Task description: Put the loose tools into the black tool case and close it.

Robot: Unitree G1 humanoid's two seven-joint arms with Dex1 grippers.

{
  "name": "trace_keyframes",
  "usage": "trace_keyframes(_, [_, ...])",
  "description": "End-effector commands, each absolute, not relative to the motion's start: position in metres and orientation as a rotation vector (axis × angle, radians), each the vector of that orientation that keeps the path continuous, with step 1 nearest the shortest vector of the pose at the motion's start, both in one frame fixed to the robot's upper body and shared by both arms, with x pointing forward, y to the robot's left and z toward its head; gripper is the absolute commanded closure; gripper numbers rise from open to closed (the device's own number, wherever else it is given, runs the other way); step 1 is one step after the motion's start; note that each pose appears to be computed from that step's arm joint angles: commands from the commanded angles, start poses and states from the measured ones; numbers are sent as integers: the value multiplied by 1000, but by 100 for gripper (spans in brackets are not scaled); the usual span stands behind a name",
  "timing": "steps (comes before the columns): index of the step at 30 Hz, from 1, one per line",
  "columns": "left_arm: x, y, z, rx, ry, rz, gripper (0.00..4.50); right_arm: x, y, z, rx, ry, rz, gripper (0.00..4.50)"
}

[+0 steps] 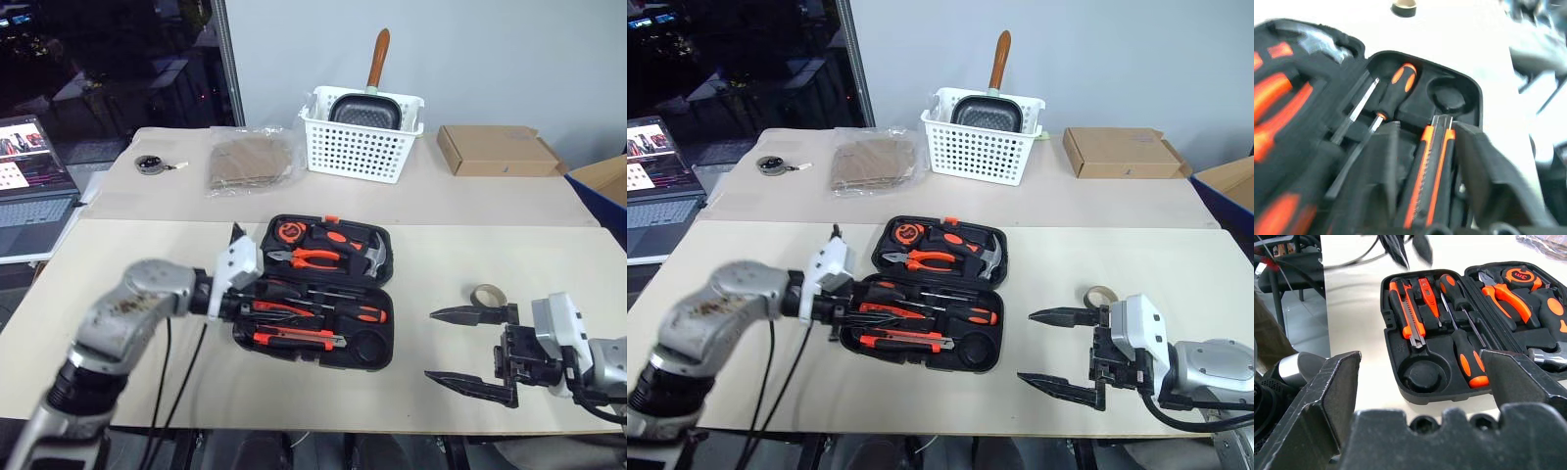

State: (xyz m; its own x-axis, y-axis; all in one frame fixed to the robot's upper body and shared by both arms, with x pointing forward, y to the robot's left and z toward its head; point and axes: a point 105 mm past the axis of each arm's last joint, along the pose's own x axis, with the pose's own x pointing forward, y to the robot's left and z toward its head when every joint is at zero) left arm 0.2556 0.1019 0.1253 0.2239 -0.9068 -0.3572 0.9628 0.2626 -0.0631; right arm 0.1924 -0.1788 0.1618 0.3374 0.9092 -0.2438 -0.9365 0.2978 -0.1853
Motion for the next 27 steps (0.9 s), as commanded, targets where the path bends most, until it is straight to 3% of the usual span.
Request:
trace_keyframes(1, [248, 100, 110, 271, 352, -1259, 430, 190, -178, 169, -341, 74, 1233, 0])
trace_keyframes(2, [248, 101, 102, 282, 374, -1246, 447, 189, -179, 170, -341, 76, 1234, 0])
trace_keyframes(6, [255, 111, 66, 367, 460, -1199, 447, 189, -179, 170, -344, 86, 1236, 0])
trace_keyframes(11, [247, 128, 22, 493, 570, -1208, 447, 188, -180, 171, -350, 91, 1230, 0])
trace_keyframes(15, [250, 136, 2, 494, 609, -1175, 447, 190, -180, 170, -345, 102, 1206, 0])
trace_keyframes(18, [259, 119, 30, 344, 475, -1183, 447, 200, -182, 170, -338, 105, 1132, 0])
trace_keyframes(21, [255, 111, 88, 263, 230, -1233, 447, 217, -191, 165, -372, 154, 989, 0])
trace_keyframes(24, [250, 113, 126, 183, 143, -1259, 447, 231, -201, 160, -353, 229, 894, 0])
trace_keyframes(27, [242, 106, 174, 150, 15, -1317, 377, 245, -216, 156, -432, 364, 820, 0])
